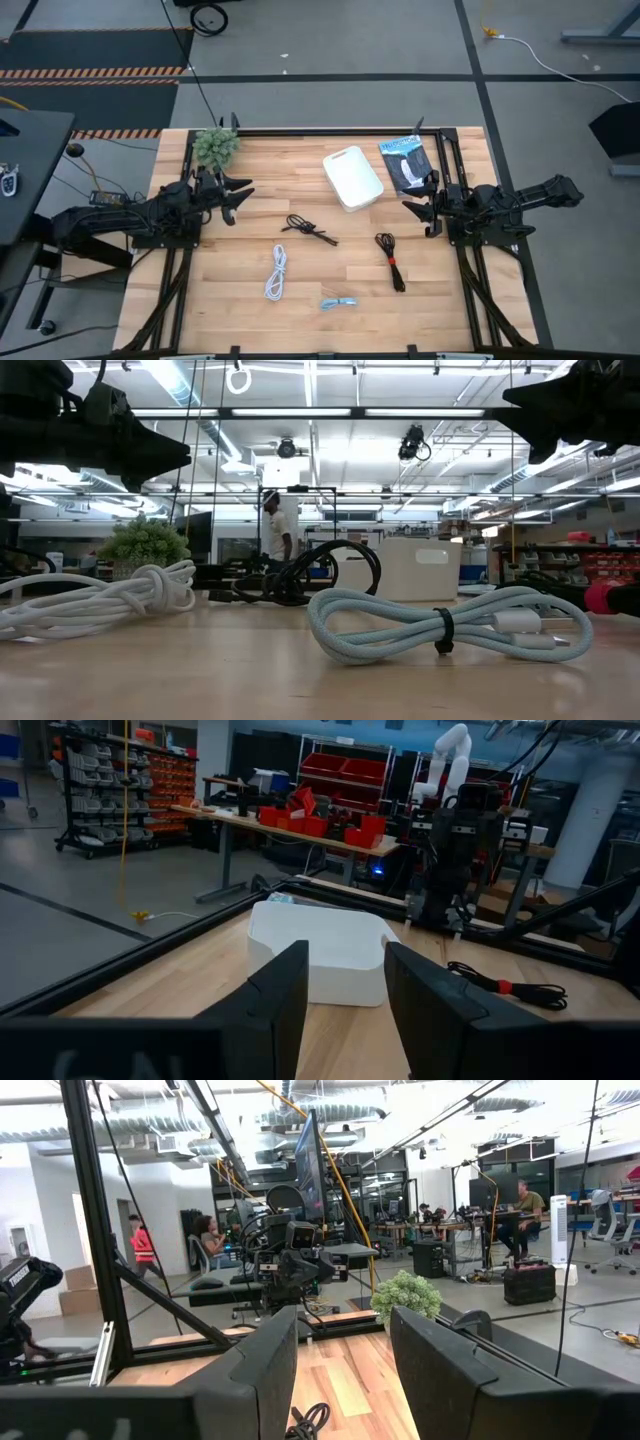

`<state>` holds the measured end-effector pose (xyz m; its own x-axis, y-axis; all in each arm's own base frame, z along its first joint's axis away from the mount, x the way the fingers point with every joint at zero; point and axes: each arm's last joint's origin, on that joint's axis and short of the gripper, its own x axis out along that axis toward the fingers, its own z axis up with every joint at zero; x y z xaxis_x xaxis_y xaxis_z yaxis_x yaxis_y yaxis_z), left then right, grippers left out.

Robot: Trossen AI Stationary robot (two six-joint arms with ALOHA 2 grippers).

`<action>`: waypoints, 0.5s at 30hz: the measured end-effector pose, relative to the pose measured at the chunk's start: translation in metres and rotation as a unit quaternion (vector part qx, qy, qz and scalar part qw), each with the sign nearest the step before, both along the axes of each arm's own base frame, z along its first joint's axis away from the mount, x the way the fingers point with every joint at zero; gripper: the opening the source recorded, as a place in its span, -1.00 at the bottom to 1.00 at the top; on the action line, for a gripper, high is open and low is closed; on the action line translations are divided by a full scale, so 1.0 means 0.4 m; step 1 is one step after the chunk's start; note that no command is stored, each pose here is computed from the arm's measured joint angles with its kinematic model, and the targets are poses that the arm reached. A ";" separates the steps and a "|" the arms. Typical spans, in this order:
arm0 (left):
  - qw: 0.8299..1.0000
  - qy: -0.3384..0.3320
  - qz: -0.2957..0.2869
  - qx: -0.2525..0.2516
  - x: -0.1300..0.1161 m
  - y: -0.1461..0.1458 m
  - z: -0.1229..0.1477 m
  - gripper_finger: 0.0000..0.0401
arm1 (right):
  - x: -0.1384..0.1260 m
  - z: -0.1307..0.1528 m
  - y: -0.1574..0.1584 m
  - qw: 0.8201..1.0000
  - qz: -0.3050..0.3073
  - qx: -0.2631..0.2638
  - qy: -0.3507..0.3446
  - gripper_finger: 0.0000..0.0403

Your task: Pick and place USB-C Cables

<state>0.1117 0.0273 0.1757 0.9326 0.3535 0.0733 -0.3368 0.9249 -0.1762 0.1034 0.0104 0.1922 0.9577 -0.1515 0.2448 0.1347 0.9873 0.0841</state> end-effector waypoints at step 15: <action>1.000 -0.003 0.000 -0.005 0.000 0.000 0.000 -0.29 | 0.000 0.000 0.000 1.000 0.000 0.000 0.000 -0.16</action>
<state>0.1117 0.0273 0.1759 0.9325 0.3533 0.0754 -0.3348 0.9236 -0.1869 0.1034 0.0104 0.1922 0.9577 -0.1516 0.2445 0.1348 0.9873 0.0842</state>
